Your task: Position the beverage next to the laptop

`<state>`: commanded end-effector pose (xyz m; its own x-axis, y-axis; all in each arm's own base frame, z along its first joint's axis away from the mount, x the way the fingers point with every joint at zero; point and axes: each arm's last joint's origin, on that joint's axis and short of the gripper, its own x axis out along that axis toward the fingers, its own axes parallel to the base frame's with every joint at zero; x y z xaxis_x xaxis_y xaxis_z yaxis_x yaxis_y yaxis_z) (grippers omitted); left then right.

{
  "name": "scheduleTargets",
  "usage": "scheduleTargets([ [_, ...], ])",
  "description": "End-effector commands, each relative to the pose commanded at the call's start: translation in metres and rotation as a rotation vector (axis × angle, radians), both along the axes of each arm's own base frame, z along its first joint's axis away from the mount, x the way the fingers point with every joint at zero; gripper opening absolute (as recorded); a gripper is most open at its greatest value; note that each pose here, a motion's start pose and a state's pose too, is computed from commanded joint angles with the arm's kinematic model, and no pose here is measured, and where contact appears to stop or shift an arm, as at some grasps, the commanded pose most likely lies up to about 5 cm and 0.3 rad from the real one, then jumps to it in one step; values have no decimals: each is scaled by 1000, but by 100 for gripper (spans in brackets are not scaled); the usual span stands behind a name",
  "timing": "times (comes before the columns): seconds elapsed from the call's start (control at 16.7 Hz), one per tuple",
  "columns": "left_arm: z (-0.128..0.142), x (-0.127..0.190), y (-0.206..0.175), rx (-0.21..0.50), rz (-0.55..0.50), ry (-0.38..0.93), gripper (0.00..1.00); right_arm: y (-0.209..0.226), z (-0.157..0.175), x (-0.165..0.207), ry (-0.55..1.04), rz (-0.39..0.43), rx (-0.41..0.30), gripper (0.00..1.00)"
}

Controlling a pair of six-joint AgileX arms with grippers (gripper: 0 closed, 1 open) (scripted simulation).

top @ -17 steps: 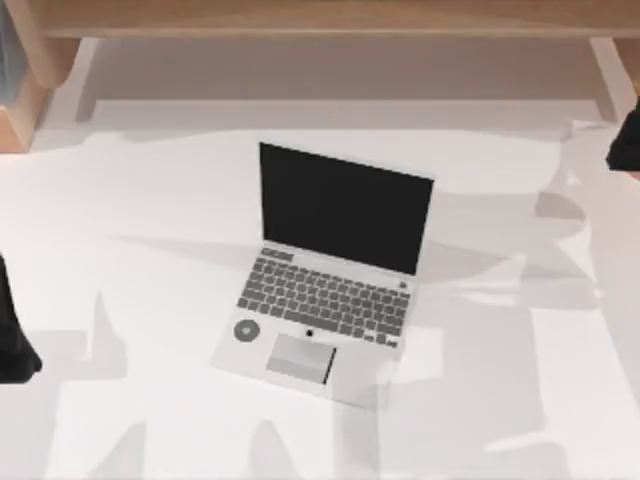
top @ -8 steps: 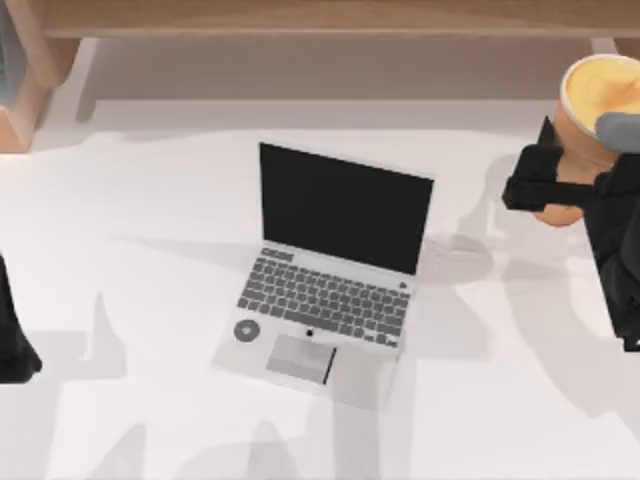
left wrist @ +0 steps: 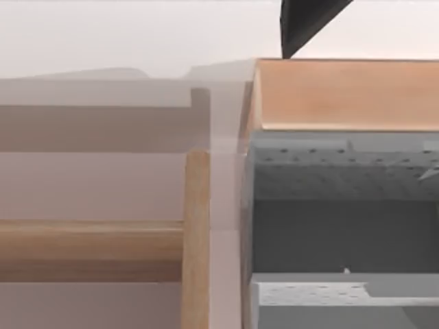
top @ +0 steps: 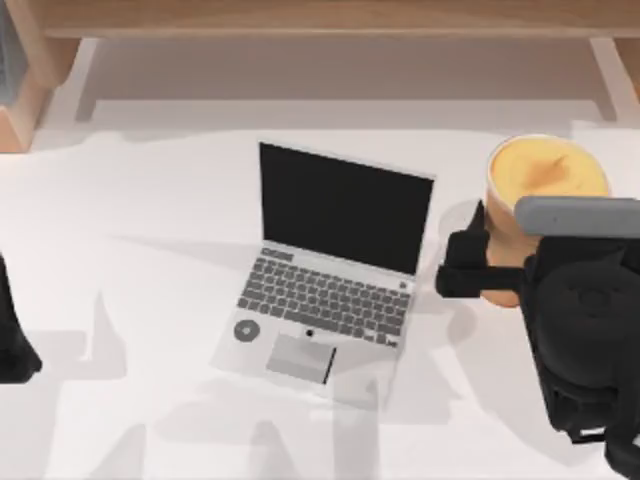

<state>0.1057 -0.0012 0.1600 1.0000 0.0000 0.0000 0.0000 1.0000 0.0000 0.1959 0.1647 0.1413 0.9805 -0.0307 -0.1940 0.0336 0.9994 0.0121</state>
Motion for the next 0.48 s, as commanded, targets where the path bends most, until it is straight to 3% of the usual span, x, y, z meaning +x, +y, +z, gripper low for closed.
scheduleTargets([
  [0.48, 0, 0, 0, 0, 0, 0, 100, 11, -4, -15, 13, 20, -20, 0],
])
